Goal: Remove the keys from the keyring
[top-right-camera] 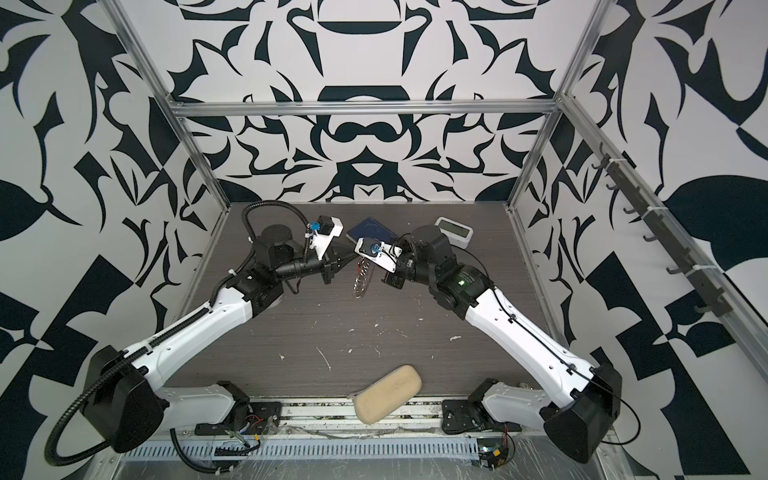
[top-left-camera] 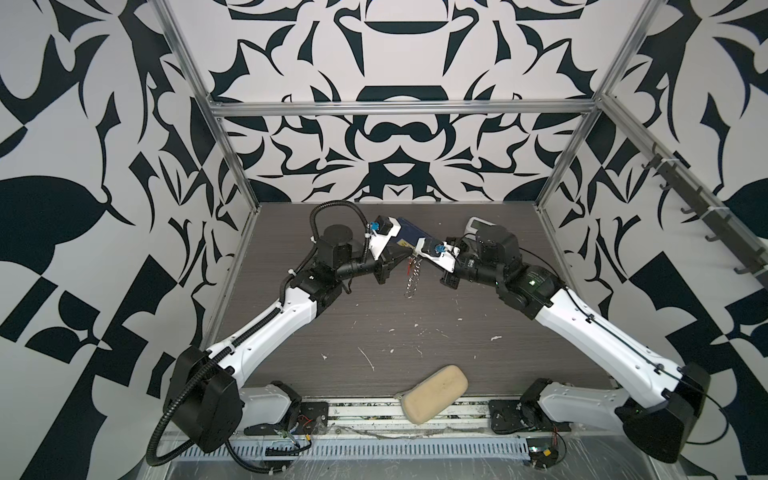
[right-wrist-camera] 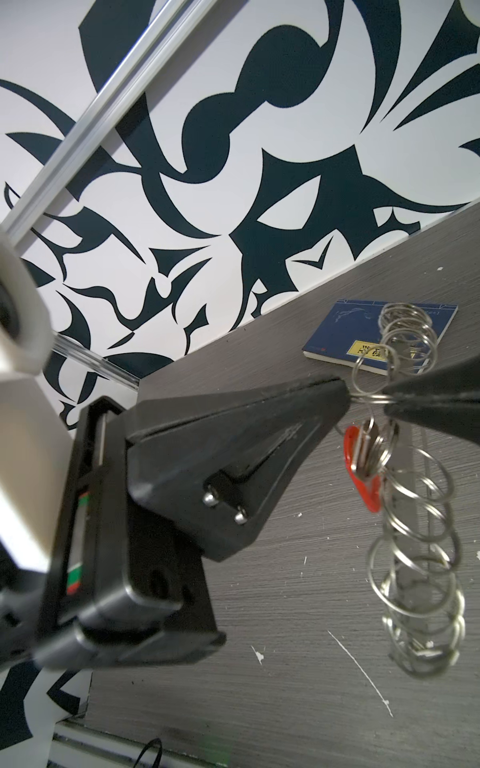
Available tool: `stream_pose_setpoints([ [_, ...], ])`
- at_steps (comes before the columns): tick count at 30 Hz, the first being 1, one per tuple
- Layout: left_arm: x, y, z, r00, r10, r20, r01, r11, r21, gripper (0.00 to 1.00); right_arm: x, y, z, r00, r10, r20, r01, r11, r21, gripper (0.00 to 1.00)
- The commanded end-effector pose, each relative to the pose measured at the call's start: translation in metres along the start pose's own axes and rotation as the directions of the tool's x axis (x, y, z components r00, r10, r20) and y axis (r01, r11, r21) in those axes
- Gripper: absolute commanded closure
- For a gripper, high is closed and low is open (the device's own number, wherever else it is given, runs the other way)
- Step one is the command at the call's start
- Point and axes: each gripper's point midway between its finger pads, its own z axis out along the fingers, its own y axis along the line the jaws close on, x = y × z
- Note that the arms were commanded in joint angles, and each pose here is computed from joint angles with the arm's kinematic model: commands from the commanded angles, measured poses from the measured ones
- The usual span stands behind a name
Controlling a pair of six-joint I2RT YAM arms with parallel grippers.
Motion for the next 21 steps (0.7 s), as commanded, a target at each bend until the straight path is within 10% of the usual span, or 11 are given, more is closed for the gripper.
stream_pose_setpoints([
  [1, -0.004, -0.003, -0.003, 1.0, -0.019, 0.014, 0.018, 1.0, 0.018, 1.0, -0.041, -0.012, -0.017, 0.989, -0.037, 0.146, 0.03, 0.998, 0.054, 1.0],
  [4, -0.008, -0.009, -0.003, 0.999, -0.027, 0.035, 0.025, 0.998, 0.055, 0.82, -0.041, -0.013, -0.018, 0.988, -0.043, 0.147, 0.035, 0.998, 0.06, 1.0],
  [21, -0.019, -0.022, -0.008, 0.994, -0.082, 0.067, 0.071, 0.986, 0.149, 0.58, -0.034, -0.023, -0.025, 0.966, -0.101, 0.238, 0.079, 0.992, 0.1, 1.0],
])
